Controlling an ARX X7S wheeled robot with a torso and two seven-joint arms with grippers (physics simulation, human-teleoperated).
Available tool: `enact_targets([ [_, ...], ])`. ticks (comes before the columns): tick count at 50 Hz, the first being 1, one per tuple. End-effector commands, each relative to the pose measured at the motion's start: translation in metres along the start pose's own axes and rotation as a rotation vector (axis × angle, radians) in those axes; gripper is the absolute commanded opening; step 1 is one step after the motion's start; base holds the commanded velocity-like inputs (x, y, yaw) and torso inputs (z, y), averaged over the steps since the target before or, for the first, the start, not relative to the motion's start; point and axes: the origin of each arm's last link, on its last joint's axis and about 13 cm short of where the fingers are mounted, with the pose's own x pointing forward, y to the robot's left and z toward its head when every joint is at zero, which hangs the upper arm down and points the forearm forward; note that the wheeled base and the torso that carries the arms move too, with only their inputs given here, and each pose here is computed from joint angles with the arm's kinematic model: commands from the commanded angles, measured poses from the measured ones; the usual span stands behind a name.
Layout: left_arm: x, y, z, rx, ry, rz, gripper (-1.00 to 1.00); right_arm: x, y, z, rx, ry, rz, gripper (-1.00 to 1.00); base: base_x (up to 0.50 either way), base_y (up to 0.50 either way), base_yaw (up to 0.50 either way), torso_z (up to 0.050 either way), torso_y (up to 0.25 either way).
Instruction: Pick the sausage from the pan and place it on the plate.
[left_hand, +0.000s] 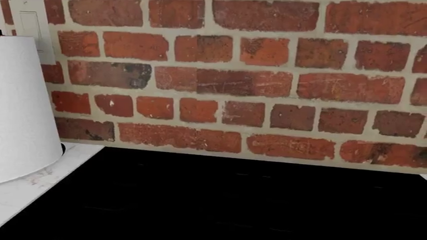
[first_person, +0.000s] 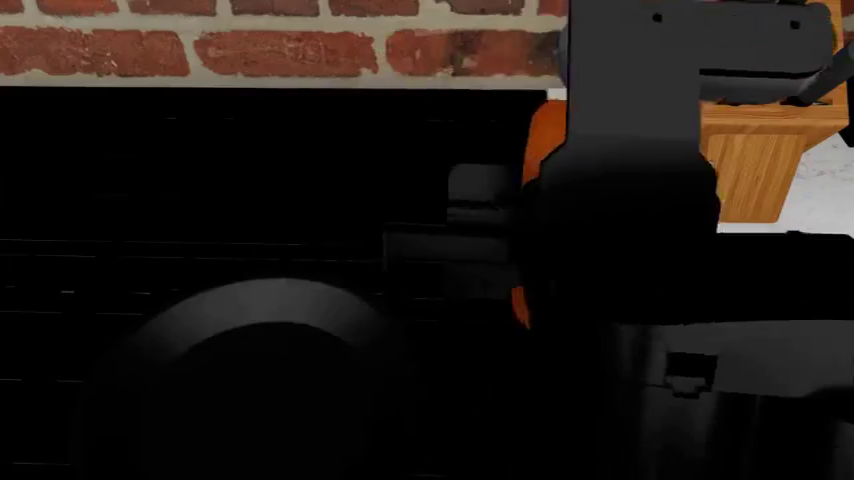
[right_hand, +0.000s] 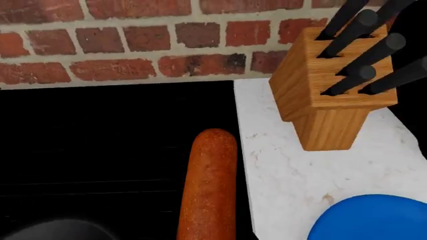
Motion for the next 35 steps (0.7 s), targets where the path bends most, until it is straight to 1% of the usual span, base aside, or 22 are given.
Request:
enact_targets([
  [1, 0.001, -0.001, 0.001, 0.002, -0.001, -0.004, 1.0, -0.011, -0.032, 0.0, 0.063, -0.038, -0.141, -1.0, 0.0, 0.0, 0.0, 0.0, 0.0],
  [4, 0.002, 0.001, -0.001, -0.001, 0.002, -0.002, 1.0, -0.014, -0.042, -0.001, 0.083, -0.037, -0.188, -1.0, 0.0, 0.0, 0.0, 0.0, 0.0],
  [8, 0.004, 0.0, -0.003, -0.004, 0.006, -0.005, 1.0, -0.018, -0.05, -0.005, 0.091, -0.028, -0.242, -1.0, 0.0, 0.0, 0.0, 0.0, 0.0],
  [18, 0.007, 0.0, -0.007, -0.009, 0.01, -0.009, 1.0, -0.019, -0.062, -0.016, 0.123, 0.003, -0.319, -1.0, 0.0, 0.0, 0.0, 0.0, 0.0],
  [35, 0.009, -0.001, -0.011, -0.011, 0.017, -0.013, 1.0, -0.019, -0.085, -0.021, 0.153, 0.021, -0.44, -1.0, 0.0, 0.0, 0.0, 0.0, 0.0],
])
